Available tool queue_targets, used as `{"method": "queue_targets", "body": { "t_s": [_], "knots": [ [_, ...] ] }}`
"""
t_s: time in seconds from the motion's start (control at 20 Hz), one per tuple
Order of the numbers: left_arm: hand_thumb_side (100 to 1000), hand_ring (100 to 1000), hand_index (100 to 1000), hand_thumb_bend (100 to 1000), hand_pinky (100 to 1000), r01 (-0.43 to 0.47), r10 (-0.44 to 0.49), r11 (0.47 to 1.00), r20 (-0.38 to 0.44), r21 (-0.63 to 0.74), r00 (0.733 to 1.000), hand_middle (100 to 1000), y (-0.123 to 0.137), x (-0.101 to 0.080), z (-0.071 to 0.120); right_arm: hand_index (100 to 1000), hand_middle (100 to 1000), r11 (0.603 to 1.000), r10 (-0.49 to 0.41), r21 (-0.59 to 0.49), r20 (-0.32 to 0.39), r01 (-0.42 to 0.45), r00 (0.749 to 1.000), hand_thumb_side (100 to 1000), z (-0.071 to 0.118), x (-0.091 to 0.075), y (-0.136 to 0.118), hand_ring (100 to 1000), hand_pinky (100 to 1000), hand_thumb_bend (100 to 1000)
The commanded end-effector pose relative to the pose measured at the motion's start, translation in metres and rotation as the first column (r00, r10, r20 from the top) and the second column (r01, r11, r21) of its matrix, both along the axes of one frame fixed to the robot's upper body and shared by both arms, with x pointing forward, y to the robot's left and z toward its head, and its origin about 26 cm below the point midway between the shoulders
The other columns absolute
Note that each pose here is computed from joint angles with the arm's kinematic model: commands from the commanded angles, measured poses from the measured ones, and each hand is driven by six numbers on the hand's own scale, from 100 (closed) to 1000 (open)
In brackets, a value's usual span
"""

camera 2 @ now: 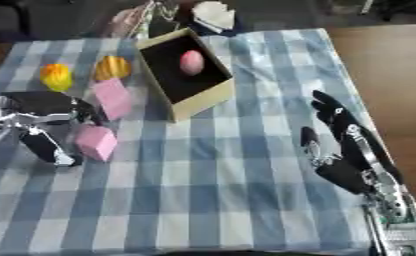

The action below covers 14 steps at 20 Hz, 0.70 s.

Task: Pick up objects on the table and place them in the box.

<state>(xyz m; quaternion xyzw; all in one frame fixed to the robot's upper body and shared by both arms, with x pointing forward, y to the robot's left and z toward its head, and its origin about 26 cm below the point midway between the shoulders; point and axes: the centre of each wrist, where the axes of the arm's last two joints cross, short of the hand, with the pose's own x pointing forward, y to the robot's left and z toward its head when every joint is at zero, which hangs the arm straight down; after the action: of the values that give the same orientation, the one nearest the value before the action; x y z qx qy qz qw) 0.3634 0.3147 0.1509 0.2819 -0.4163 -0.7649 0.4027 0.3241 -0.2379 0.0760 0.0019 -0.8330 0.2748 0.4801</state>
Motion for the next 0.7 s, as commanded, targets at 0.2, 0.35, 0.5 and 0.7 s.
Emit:
{"method": "queue_targets", "body": {
  "t_s": [0.2, 0.35, 0.5, 0.7],
  "knots": [
    [174, 580, 736, 289, 653, 0.012, -0.01, 0.999, 0.067, -0.029, 0.998, 592, 0.003, 0.0, 0.011, 1000, 1000, 1.0, 0.006, 0.004, 0.022, -0.006, 1.0, 414, 0.007, 0.001, 0.001, 1000, 1000, 100],
    [170, 529, 687, 240, 614, 0.04, -0.028, 0.995, 0.136, -0.089, 0.99, 532, 0.0, -0.003, 0.024, 1000, 1000, 1.0, 0.007, 0.004, 0.021, -0.007, 1.0, 414, 0.007, 0.001, 0.001, 1000, 1000, 100],
    [167, 523, 683, 231, 613, 0.085, -0.056, 0.988, 0.22, -0.128, 0.974, 525, -0.007, -0.009, 0.05, 1000, 1000, 1.0, 0.005, 0.004, 0.021, -0.005, 1.0, 415, 0.007, 0.001, 0.0, 1000, 1000, 100],
    [161, 530, 688, 270, 624, 0.132, -0.077, 0.98, 0.333, -0.146, 0.94, 529, -0.019, -0.01, 0.086, 1000, 1000, 1.0, 0.014, 0.001, 0.017, -0.014, 1.0, 414, 0.006, 0.001, 0.002, 1000, 1000, 100]
  ]
}}
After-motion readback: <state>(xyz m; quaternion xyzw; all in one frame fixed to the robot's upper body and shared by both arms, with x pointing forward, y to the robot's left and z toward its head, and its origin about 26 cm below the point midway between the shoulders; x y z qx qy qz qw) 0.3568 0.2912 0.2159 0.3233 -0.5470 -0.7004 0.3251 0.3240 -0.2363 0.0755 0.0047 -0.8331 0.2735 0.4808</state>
